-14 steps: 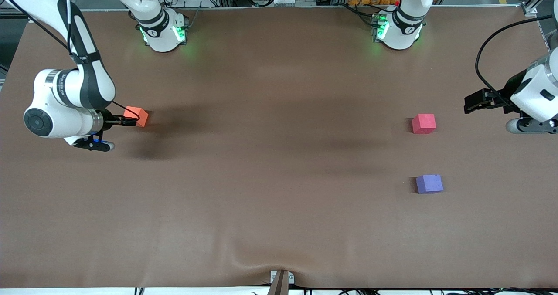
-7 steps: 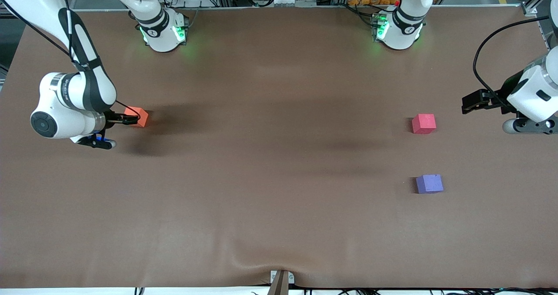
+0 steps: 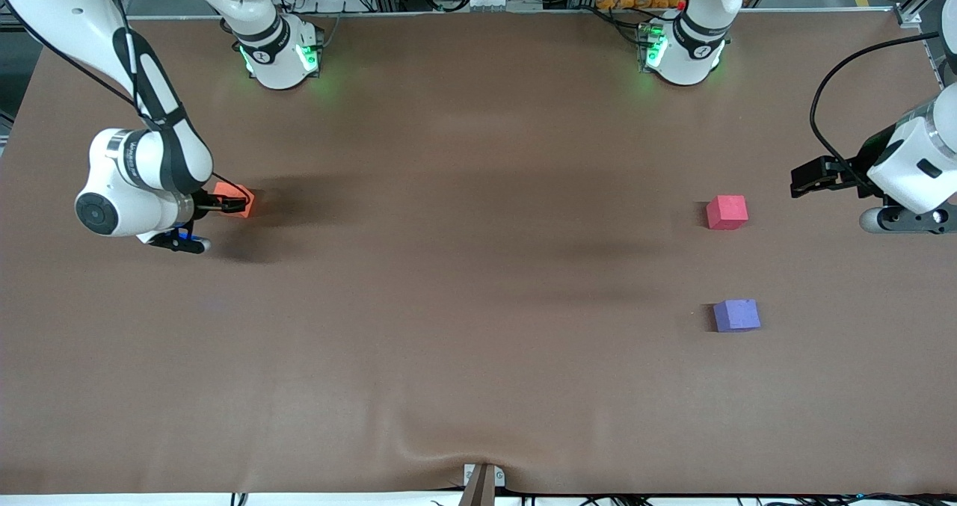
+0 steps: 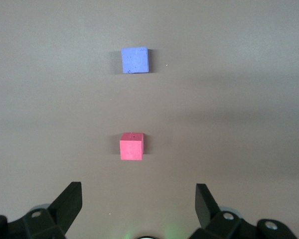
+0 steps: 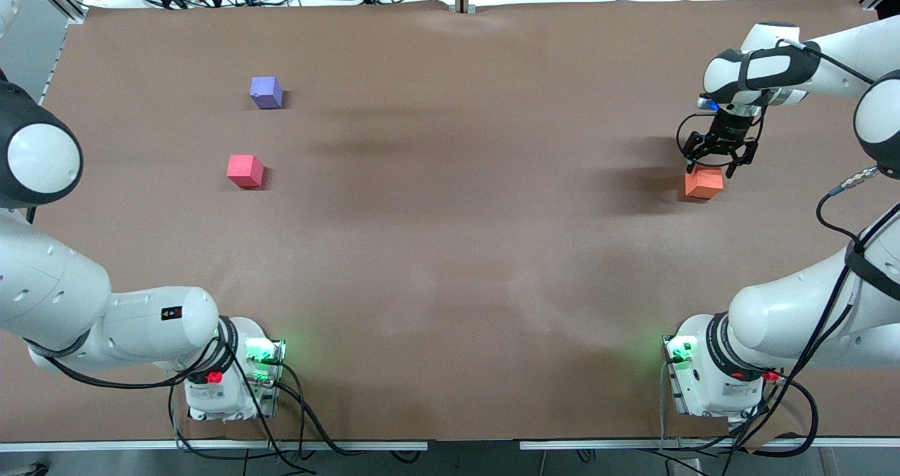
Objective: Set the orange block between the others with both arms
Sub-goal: 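Close the right gripper around the orange cube, then carry the orange cube toward mid-table while the left gripper nears the pink cube, then set the orange cube down and open the right gripper, then grasp the orange cube with the left gripper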
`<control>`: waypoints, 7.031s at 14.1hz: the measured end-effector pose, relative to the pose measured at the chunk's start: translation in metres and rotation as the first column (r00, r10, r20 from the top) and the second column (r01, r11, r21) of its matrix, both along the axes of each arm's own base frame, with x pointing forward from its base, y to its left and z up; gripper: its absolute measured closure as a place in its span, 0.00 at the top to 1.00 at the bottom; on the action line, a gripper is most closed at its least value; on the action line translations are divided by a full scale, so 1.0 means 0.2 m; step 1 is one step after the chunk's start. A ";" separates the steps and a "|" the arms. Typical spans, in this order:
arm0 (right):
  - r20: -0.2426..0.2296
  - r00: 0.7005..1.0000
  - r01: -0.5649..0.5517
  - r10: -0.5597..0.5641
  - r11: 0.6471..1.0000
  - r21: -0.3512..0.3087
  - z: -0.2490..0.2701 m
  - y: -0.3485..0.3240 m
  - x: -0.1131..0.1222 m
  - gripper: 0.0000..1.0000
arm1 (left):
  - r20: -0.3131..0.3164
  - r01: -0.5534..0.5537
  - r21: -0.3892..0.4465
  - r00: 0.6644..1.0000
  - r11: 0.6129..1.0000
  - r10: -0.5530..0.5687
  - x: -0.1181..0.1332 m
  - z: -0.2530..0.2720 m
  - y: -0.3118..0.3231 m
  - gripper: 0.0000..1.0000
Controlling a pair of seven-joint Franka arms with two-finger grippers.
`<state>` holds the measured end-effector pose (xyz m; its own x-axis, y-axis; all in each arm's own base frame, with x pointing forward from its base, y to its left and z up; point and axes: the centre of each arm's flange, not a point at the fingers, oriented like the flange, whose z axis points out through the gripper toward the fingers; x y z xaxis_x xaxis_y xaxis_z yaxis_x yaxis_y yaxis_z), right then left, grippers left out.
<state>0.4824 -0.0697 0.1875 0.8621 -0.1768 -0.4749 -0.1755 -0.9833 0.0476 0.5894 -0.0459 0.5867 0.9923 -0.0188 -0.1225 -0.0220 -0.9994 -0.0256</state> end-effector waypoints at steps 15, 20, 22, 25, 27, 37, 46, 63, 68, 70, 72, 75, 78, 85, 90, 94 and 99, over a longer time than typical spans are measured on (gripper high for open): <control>0.031 0.999 0.009 -0.011 0.999 0.047 -0.03 -0.08 0.03 0.59 | -0.007 0.002 -0.002 1.000 1.000 -0.002 0.01 -0.03 -0.01 1.00; 0.087 0.996 -0.032 0.026 0.997 0.070 0.27 0.02 0.23 0.59 | -0.007 0.015 -0.009 1.000 1.000 -0.015 0.06 -0.10 -0.04 1.00; 0.154 0.987 -0.050 0.034 0.994 0.100 0.43 0.13 0.37 0.59 | -0.006 0.024 -0.010 1.000 1.000 -0.024 0.06 -0.10 -0.06 1.00; 0.247 0.967 -0.099 0.066 0.987 0.124 0.62 0.34 0.53 0.59 | -0.007 0.024 -0.010 1.000 1.000 -0.024 0.06 -0.10 -0.07 1.00; 0.276 0.960 -0.087 0.044 0.986 0.145 0.70 0.52 0.59 0.59 | -0.010 0.024 -0.010 1.000 1.000 -0.024 0.06 -0.11 -0.06 1.00; 0.303 0.953 -0.014 -0.026 0.991 0.131 0.81 1.64 0.62 0.59 | -0.023 0.034 -0.023 0.999 0.999 -0.035 0.11 -0.21 -0.10 1.00; 0.395 0.918 -0.105 0.029 0.979 0.172 0.61 2.17 0.62 0.59 | -0.029 0.188 -0.061 0.981 0.980 -0.190 0.17 -0.49 -0.61 1.00; 0.486 0.841 -0.363 0.238 0.914 0.182 0.30 2.86 0.34 0.59 | 0.010 0.176 -0.077 0.984 0.981 -0.176 0.21 -0.48 -0.59 1.00; 0.468 0.833 -0.405 0.296 0.902 0.150 0.20 2.93 0.25 0.59 | 0.033 0.135 -0.102 0.991 0.986 -0.132 0.24 -0.41 -0.49 1.00; 0.465 0.826 -0.419 0.318 0.899 0.128 0.16 2.94 0.23 0.59 | 0.035 0.134 -0.104 0.991 0.985 -0.131 0.24 -0.41 -0.49 1.00; 0.463 0.818 -0.433 0.342 0.896 0.104 0.12 2.95 0.21 0.59 | 0.038 0.129 -0.104 0.991 0.986 -0.126 0.24 -0.40 -0.47 1.00; 0.476 0.796 -0.457 0.373 0.887 0.070 0.12 2.96 0.21 0.63 | 0.049 0.108 -0.102 0.993 0.989 -0.104 0.24 -0.36 -0.40 1.00; 0.485 0.773 -0.480 0.408 0.877 0.027 0.10 2.96 0.21 0.91 | 0.046 0.095 -0.102 0.995 0.990 -0.090 0.25 -0.37 -0.34 1.00; 0.511 0.776 -0.442 0.370 0.897 0.023 0.20 2.94 0.28 1.00 | 0.002 0.094 -0.105 0.996 0.990 -0.095 0.27 -0.51 -0.35 1.00; 0.488 0.809 -0.379 0.329 0.925 0.004 0.50 2.73 0.45 1.00 | 0.008 0.055 -0.109 0.999 0.993 -0.054 0.27 -0.64 -0.68 1.00; 0.439 0.835 -0.360 0.331 0.933 -0.017 0.69 2.46 0.58 1.00 | 0.014 0.016 -0.109 1.000 0.994 -0.015 0.21 -0.79 -1.06 1.00; 0.348 0.834 -0.451 0.428 0.892 -0.018 0.93 1.99 0.73 1.00 | 0.039 -0.086 -0.042 0.995 0.995 0.087 0.01 -1.17 -1.68 1.00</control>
